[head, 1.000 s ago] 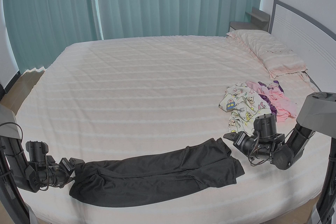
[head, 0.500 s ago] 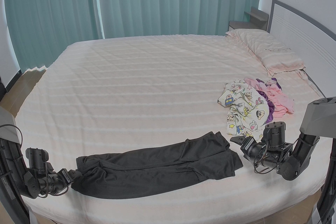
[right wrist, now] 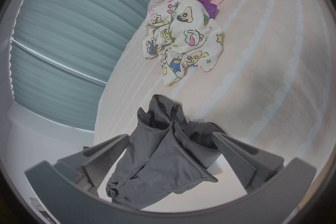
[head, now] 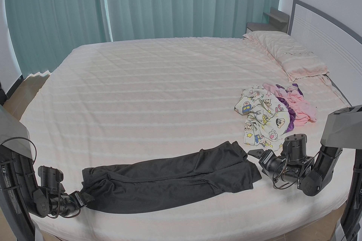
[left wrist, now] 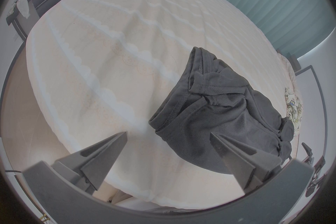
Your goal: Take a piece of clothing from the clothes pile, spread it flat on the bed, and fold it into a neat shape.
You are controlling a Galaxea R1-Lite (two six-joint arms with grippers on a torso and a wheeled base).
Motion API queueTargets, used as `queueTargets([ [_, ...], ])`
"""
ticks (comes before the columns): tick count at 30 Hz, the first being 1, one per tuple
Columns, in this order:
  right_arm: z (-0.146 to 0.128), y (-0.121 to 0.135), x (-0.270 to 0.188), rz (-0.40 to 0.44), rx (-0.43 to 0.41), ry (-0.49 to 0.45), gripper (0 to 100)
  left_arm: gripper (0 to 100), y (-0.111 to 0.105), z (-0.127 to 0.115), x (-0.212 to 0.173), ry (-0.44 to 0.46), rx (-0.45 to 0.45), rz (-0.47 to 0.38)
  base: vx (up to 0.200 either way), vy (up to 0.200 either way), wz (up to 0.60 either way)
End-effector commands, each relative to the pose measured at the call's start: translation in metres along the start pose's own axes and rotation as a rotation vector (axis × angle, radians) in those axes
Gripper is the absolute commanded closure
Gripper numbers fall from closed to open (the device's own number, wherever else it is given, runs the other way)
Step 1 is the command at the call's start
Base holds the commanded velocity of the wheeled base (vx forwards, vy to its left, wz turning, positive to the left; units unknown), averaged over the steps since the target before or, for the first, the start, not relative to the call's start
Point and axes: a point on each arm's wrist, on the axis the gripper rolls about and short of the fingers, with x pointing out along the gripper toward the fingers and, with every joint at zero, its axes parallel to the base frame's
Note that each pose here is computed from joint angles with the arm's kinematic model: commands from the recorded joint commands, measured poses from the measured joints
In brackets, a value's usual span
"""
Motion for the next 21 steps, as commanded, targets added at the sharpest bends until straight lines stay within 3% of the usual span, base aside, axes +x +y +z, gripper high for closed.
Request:
queueTargets([
  [1, -0.0025, -0.0026, -0.0005, -0.007, -0.001, 0.008, 0, 0, 0.0008, -0.0017, 0.0076, 0.018, 0.002, 0.011, 0.0, 0.0, 0.0],
  [2, -0.0024, -0.0024, -0.0007, -0.002, -0.001, 0.007, 0, 100, 0.0006, -0.0011, 0.0086, 0.01, 0.001, 0.008, 0.0, 0.0, 0.0],
  [9, -0.0055, -0.0046, -0.002, 0.026, -0.009, 0.0, 0, 100, -0.0019, 0.0028, 0.009, -0.048, -0.046, -0.014, 0.0, 0.0, 0.0],
  [21, -0.0069, -0.006, -0.001, 0.021, -0.013, 0.004, 0, 100, 0.0042, -0.0034, 0.0043, -0.062, -0.017, 0.108, 0.0, 0.0, 0.0],
])
